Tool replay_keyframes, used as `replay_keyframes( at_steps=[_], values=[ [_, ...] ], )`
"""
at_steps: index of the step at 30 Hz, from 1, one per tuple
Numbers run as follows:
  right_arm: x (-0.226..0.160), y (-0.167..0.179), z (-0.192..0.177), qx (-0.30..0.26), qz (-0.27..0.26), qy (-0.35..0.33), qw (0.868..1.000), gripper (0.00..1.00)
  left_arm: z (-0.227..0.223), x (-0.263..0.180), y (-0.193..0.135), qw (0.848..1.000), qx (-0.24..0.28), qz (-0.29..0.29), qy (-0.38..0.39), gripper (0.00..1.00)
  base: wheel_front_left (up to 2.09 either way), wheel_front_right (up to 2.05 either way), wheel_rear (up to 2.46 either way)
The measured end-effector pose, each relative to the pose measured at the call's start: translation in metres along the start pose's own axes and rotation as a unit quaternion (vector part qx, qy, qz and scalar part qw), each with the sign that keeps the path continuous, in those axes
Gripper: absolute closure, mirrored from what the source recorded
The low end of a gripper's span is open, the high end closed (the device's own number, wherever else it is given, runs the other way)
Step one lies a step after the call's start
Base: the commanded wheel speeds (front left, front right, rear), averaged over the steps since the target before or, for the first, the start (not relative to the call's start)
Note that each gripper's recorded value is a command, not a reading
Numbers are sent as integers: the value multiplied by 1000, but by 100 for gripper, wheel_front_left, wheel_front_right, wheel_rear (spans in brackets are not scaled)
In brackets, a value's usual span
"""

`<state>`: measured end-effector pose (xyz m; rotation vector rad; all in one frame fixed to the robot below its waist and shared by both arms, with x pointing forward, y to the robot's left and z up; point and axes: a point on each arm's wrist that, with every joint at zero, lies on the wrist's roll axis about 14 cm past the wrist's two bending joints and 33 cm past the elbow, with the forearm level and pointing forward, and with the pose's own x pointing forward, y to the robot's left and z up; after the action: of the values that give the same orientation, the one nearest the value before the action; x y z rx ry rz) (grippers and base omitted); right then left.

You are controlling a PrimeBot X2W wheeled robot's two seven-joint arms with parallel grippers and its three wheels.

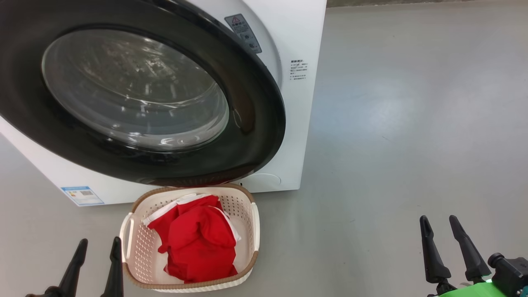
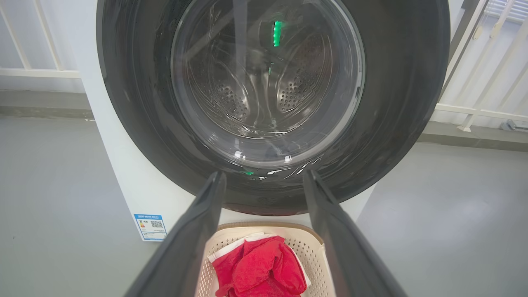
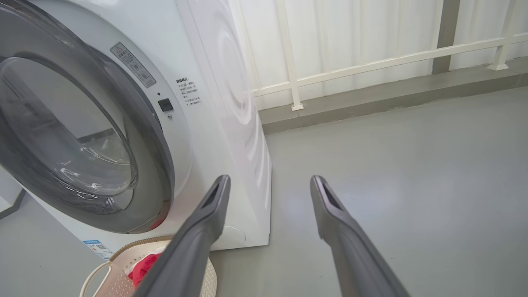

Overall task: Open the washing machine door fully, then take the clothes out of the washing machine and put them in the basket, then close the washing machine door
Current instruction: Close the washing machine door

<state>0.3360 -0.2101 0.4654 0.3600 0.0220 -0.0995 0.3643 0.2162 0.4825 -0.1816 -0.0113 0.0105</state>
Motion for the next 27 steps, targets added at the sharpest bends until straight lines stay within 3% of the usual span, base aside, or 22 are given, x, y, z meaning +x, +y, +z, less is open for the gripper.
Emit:
replay_keyframes(
  at_steps=[4,5,6,7,8,16,27],
  values=[
    [1,1,0,0,2,-1,1000,0,1,-1,1,1000,0,2,-2,0,0,0,0],
    [2,2,0,0,3,-1,1000,21,2,-2,1,1000,0,3,-3,0,0,0,0],
    [3,3,0,0,5,0,1000,54,2,-3,2,1000,-1,4,-3,0,0,0,0],
    [3,3,0,0,5,0,1000,71,2,-3,2,1000,-1,4,-3,0,0,0,0],
    [4,8,-1,1,12,2,1000,100,2,-5,2,1000,-4,7,-3,0,0,0,0],
    [25,57,-8,8,85,10,996,100,2,-19,7,999,-15,29,-7,0,0,0,0],
    [68,149,0,20,209,-5,978,100,4,-42,20,997,-26,65,-13,0,0,0,0]
  ],
)
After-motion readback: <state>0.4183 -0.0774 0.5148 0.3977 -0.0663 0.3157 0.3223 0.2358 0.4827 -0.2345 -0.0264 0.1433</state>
